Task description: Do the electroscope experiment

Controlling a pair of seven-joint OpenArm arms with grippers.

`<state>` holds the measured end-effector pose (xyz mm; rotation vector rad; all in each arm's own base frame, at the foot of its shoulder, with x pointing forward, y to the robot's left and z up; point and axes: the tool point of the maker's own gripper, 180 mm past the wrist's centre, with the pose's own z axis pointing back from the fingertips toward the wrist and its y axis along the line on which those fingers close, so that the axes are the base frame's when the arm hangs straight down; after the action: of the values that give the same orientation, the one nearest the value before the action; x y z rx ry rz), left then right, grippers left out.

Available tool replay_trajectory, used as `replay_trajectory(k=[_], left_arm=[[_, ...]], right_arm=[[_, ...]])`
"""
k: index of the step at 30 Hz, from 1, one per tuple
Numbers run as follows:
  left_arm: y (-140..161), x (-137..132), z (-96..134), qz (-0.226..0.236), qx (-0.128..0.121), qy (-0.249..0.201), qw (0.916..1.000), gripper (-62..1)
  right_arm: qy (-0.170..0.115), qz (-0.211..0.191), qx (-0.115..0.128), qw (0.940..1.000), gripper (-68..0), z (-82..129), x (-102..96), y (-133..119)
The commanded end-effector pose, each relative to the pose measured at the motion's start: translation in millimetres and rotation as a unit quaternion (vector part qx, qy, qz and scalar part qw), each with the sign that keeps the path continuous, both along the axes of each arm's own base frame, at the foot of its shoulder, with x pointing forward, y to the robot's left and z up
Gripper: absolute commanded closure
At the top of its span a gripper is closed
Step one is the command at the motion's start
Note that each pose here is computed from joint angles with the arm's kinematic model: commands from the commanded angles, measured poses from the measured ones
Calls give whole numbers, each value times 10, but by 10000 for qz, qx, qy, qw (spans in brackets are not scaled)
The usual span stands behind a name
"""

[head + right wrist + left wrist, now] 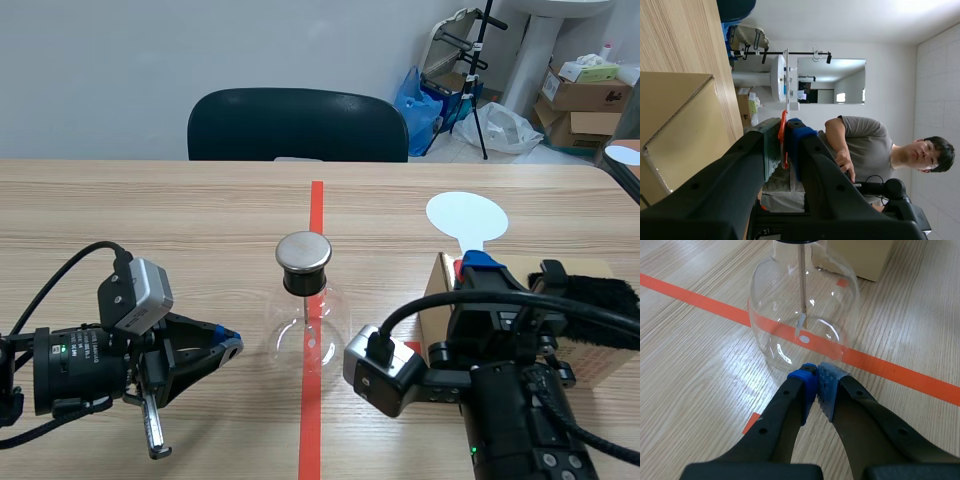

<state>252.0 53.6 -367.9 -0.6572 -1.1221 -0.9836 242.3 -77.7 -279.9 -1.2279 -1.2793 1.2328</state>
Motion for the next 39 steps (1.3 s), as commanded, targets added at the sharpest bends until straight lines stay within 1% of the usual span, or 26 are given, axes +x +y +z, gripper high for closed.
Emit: replay_trajectory(k=[1,7,12,18,26,30,39], left_arm=[[-38,60,117,2,-167,-134,9998,-29],[-38,60,117,2,-167,-134,9998,-30],[-38,60,117,2,-167,-134,9998,-30],[-38,58,116,2,-167,-132,9998,-29],[-37,58,116,1,-166,-131,9998,-30],[-37,58,116,1,-166,-131,9998,-29],[-37,58,116,1,-166,-131,9998,-30]], right_arm=[[-135,112,-25,9998,-10,64,34,10],[-130,561,-53,9983,-10,60,15,171],[-123,1105,-88,9938,-10,54,-28,363],[-113,1788,-130,9837,-10,45,-111,598],[-103,2539,-177,9670,-10,32,-241,842],[-99,2744,-190,9614,-10,28,-284,906],[-99,2770,-192,9606,-10,27,-290,914]])
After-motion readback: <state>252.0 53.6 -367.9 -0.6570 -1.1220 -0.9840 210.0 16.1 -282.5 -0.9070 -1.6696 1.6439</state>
